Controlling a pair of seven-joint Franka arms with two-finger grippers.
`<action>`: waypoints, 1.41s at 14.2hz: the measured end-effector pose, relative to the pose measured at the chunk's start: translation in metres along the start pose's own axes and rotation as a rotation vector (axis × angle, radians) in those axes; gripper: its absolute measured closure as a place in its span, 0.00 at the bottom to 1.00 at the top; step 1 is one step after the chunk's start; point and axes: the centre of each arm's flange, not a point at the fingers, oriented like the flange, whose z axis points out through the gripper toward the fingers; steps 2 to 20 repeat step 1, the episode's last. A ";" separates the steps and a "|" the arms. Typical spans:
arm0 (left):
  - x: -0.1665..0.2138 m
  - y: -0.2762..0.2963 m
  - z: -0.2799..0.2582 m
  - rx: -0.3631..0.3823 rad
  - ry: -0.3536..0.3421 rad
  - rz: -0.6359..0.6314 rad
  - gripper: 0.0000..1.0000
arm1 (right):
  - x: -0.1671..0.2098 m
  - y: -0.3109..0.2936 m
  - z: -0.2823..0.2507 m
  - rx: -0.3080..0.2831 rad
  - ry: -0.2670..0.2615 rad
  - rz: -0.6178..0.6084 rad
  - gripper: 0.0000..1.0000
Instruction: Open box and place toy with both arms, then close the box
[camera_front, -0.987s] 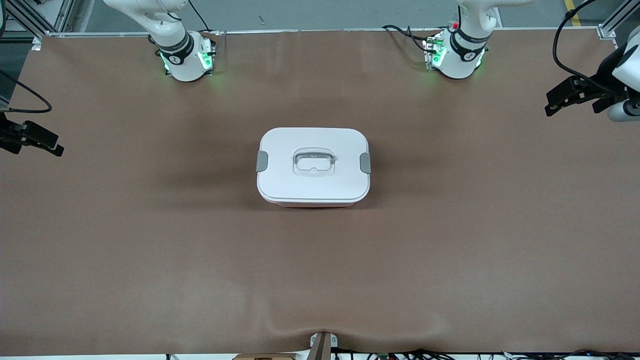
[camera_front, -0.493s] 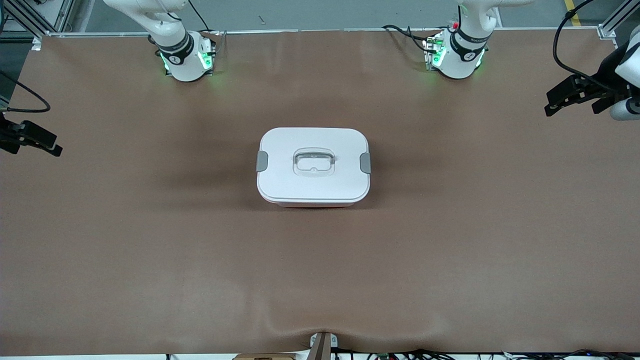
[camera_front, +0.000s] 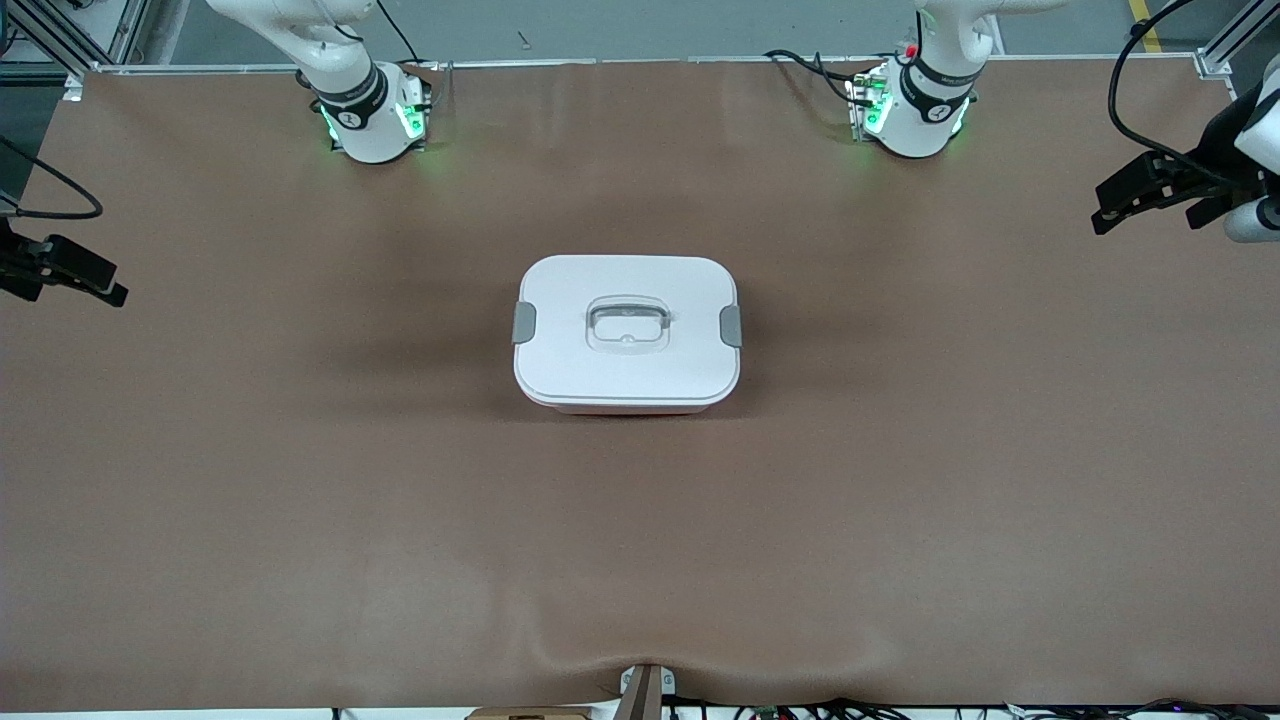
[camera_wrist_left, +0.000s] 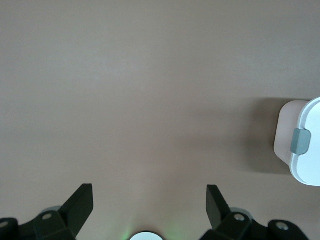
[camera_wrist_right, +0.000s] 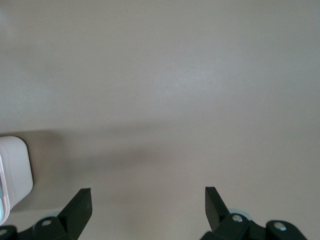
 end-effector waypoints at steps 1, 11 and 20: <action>0.001 0.000 0.001 0.000 -0.002 0.000 0.00 | 0.000 0.000 0.000 0.000 -0.005 0.000 0.00; 0.001 0.000 0.001 0.000 -0.002 0.000 0.00 | 0.000 0.000 0.000 0.000 -0.005 0.000 0.00; 0.001 0.000 0.001 0.000 -0.002 0.000 0.00 | 0.000 0.000 0.000 0.000 -0.005 0.000 0.00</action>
